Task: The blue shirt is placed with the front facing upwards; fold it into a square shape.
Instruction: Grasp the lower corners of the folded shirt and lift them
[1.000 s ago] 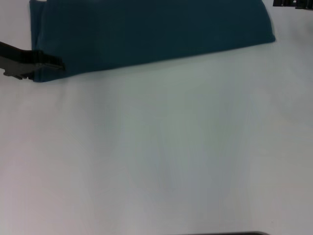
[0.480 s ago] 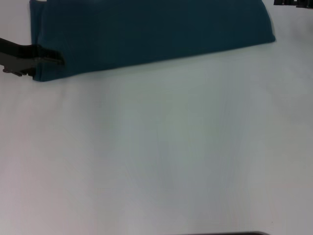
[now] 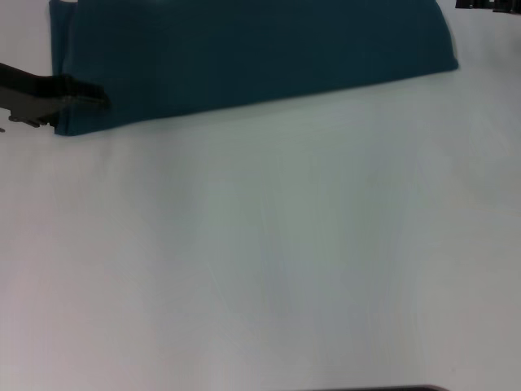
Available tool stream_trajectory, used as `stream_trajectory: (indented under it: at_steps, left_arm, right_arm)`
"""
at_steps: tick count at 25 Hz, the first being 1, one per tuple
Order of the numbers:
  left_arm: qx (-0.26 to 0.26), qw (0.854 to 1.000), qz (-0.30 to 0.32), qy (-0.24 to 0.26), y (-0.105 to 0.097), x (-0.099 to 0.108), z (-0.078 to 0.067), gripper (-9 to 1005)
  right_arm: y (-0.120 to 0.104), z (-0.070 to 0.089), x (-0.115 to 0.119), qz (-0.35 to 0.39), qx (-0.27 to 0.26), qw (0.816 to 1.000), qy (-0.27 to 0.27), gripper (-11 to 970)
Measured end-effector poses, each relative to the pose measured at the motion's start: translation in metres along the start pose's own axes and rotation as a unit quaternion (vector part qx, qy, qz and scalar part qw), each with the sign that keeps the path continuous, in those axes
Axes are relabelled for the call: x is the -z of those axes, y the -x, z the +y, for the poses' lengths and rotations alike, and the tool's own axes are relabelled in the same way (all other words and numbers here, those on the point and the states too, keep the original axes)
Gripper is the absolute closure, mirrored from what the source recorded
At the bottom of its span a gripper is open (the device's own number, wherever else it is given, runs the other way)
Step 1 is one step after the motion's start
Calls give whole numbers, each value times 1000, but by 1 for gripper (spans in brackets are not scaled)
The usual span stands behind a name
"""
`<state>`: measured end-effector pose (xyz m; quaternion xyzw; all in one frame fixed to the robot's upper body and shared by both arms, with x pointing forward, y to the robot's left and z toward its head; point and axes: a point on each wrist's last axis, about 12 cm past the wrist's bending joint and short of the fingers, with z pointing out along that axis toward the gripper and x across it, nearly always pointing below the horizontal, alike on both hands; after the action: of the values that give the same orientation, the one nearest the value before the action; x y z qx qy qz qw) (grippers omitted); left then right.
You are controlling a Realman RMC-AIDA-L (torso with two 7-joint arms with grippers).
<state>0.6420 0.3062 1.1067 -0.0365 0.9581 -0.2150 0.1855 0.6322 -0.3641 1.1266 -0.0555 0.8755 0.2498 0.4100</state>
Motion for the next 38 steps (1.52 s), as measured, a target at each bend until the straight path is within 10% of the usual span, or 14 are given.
stream_trajectory:
  at_steps: [17, 20, 38]
  left_arm:
    - [2, 1000, 3, 0, -2, -1, 1, 100]
    - [0, 1000, 5, 2, -2, -1, 1, 290]
    - [0, 1000, 6, 15, -2, 1, 5, 460]
  right_arm:
    - [-1, 1, -1, 1, -1, 1000, 1, 28]
    - [-1, 1, -1, 1, -2, 1000, 1, 29]
    - [-1, 2, -1, 3, -1, 1000, 2, 28]
